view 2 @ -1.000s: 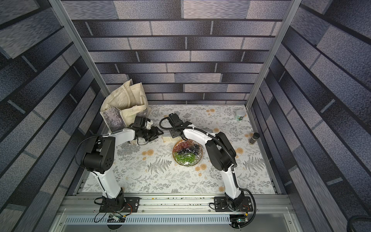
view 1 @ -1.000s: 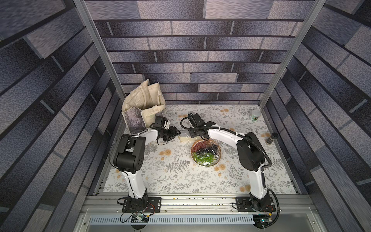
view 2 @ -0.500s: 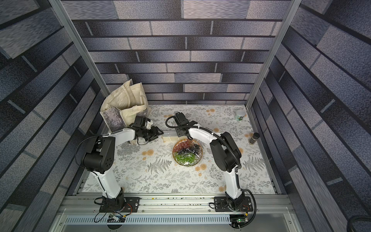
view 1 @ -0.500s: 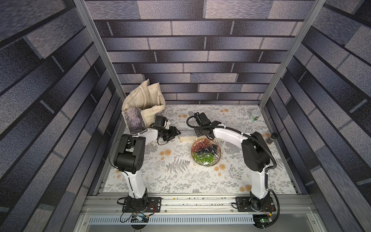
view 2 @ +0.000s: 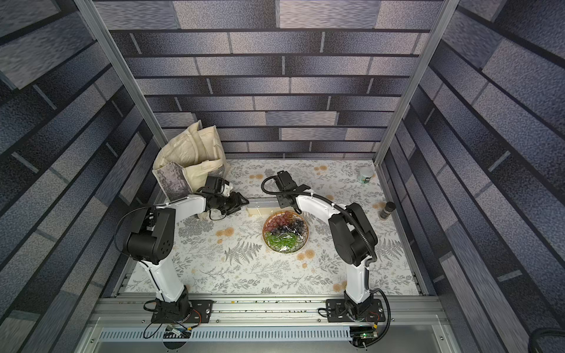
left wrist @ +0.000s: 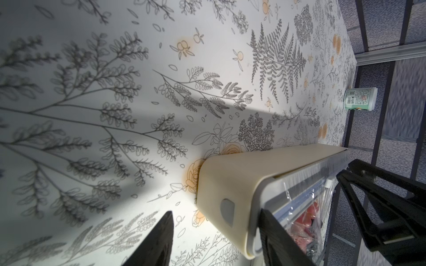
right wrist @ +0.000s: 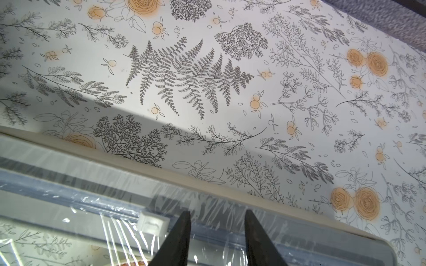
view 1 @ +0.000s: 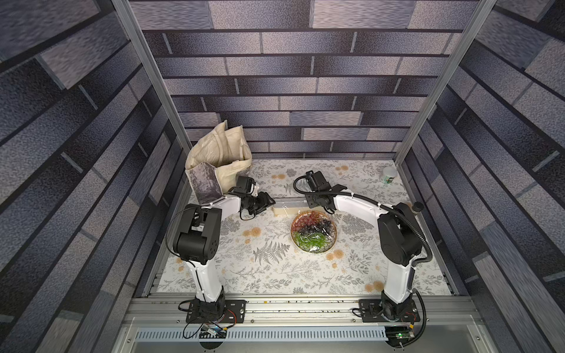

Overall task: Wrap the plate with plastic wrap
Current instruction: Tear off the plastic wrap from the plastic wrap cutting box.

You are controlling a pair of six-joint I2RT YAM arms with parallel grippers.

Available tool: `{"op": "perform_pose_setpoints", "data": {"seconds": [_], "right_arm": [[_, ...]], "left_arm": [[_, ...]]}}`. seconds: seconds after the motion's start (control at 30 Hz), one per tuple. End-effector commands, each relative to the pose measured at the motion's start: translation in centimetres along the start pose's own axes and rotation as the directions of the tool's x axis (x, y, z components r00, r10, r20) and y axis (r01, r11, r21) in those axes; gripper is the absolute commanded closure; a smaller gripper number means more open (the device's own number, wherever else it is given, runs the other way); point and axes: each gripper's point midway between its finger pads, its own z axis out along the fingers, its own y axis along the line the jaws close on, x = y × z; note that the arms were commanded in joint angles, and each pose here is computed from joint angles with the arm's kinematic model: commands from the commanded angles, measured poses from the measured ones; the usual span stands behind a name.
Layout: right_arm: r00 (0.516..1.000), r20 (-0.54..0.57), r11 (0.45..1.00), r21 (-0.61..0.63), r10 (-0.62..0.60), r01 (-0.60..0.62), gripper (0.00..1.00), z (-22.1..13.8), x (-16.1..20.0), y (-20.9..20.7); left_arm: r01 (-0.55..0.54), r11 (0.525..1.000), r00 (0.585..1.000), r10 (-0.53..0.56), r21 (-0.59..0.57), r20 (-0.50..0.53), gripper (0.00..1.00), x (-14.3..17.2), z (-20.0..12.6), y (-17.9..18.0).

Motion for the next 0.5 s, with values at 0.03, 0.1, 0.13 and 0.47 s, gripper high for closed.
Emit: {"op": "perform_pose_setpoints", "data": {"seconds": [0.03, 0.1, 0.13, 0.47], "right_arm": [[0.996, 0.066, 0.996, -0.069, 0.055, -0.051, 0.60, -2.0, -2.9, 0.6], [0.995, 0.079, 0.994, -0.094, 0.065, -0.057, 0.60, -2.2, -3.4, 1.1], [0.994, 0.081, 0.993, -0.107, 0.067, -0.058, 0.60, -2.3, -3.5, 1.4], [0.999, 0.045, 0.993, -0.115, 0.020, -0.015, 0.58, -1.0, -2.7, 3.5]], "left_arm": [[0.013, 0.995, 0.999, -0.016, -0.094, -0.039, 0.39, 1.2, 0.8, 2.2], [0.010, 0.996, 0.999, -0.013, -0.092, -0.036, 0.39, 1.1, 0.7, 2.1], [0.009, 0.996, 0.999, -0.012, -0.092, -0.036, 0.39, 1.1, 0.7, 2.1], [0.009, 0.996, 0.999, -0.012, -0.089, -0.037, 0.39, 1.1, 0.8, 2.1]]}}
